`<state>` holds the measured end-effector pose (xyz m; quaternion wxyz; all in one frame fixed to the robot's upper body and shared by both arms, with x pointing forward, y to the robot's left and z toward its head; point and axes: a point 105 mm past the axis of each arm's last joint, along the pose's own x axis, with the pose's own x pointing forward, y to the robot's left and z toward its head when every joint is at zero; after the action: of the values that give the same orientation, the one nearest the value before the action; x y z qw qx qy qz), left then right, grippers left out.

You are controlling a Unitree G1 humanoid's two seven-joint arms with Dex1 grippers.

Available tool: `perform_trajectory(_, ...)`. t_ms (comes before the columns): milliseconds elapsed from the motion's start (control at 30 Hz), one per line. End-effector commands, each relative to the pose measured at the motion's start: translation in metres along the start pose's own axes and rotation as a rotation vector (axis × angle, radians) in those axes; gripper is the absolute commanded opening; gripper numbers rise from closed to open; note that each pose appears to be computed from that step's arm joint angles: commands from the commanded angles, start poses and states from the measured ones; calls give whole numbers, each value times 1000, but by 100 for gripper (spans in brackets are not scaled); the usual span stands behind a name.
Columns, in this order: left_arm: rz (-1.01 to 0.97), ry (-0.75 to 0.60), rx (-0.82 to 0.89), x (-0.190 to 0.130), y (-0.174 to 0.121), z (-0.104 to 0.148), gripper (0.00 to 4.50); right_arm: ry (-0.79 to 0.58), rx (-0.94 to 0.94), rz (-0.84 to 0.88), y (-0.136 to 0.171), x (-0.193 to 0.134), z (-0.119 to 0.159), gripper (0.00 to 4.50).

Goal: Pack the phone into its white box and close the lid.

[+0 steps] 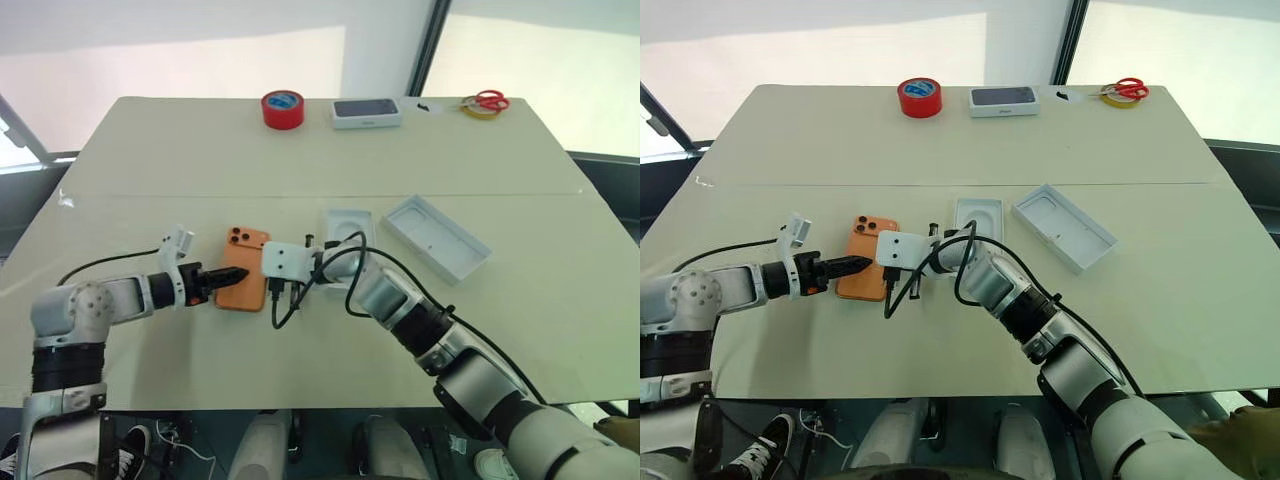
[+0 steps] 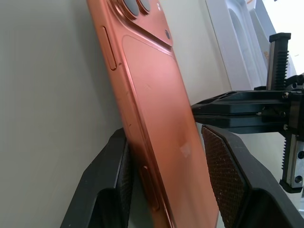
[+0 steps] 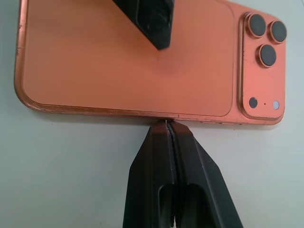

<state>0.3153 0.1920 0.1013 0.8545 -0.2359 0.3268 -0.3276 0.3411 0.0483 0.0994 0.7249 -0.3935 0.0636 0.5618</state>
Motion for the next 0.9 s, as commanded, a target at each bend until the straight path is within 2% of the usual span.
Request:
perform_trajectory(33, -60, 102, -32, 15, -16, -18, 230, -22, -13, 1, 1, 1, 7, 3)
perform_trajectory(600, -41, -17, -178, -5, 9, -13, 230, -16, -16, -4, 0, 2, 5, 3)
perform_trajectory(700, -56, -30, -195, -7, 8, -12, 140, -15, -16, -2, 1, 1, 4, 0)
perform_trajectory(800, -62, -33, -215, -7, 9, -13, 2, -15, -17, 1, 1, 1, 4, 0)
perform_trajectory(900, -85, -29, -233, -8, 6, -14, 2, -16, -16, 1, 1, 1, 4, 0)
